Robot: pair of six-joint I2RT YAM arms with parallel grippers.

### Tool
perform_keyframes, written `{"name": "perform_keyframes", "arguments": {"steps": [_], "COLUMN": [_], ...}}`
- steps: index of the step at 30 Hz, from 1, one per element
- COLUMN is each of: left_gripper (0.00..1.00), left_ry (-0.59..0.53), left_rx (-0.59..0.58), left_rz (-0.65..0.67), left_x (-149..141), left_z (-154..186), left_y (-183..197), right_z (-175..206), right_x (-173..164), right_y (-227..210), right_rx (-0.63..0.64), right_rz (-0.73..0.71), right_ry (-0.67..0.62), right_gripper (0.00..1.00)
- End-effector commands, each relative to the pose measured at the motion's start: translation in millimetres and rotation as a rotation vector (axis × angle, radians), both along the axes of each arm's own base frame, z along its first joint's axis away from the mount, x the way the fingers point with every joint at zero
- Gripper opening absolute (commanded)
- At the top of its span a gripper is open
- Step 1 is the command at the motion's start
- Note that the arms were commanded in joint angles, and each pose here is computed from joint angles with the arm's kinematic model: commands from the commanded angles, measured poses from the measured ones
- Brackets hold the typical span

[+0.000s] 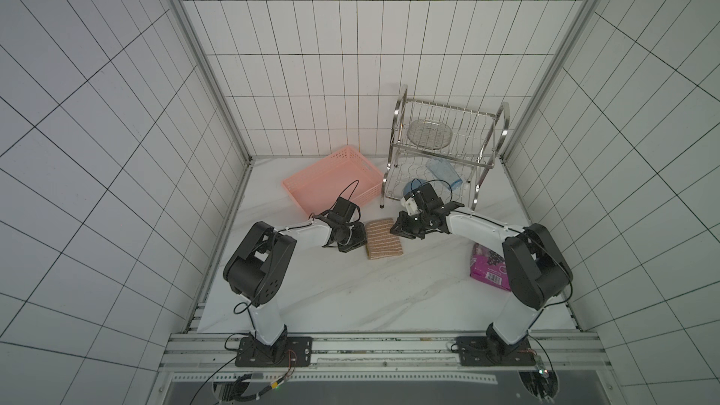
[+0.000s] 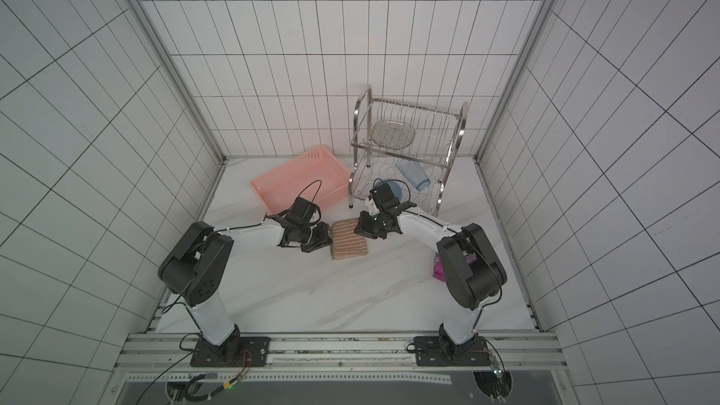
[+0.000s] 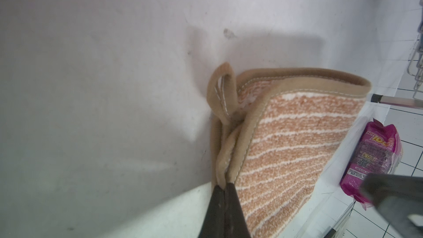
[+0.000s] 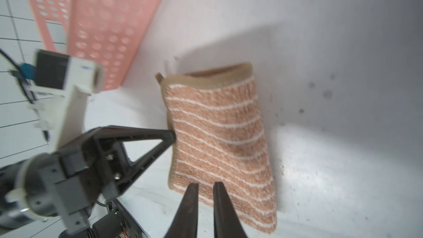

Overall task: Fold the square dishcloth
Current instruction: Smooth out the cleaning item at the center of the board.

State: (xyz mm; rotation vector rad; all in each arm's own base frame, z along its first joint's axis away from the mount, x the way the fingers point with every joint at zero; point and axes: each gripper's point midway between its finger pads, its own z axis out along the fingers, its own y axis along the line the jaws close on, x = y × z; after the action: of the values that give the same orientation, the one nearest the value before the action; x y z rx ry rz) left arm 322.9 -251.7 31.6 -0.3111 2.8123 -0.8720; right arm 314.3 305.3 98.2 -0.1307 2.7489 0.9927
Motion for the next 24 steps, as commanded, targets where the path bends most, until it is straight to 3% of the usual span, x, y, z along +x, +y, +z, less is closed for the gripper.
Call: {"name": "perform_keyframes", "arguments": {"steps": [1,17,24], "left_gripper": [0.0,0.0,0.18], "left_ry": [0.014,0.021,-0.006], "left_rx": [0.008,0.004,-0.027], "left_rz": [0.006,0.006,0.005], "left_x": [-1,-1,1], "left_z": [-11,-13,4], "left_y": [2,1,-2], "right_z": [-10,-53,-21], "right_x": [11,39,37], "right_y": [-1,-8,-11], "right_rx": [-0.043,-0.191,-0.179], "right_rz": [0.013,-0.017,-0.013], "right_ry": [0.001,-0.001,-0.073], "right_gripper": [0.17,0.17,0.27]}}
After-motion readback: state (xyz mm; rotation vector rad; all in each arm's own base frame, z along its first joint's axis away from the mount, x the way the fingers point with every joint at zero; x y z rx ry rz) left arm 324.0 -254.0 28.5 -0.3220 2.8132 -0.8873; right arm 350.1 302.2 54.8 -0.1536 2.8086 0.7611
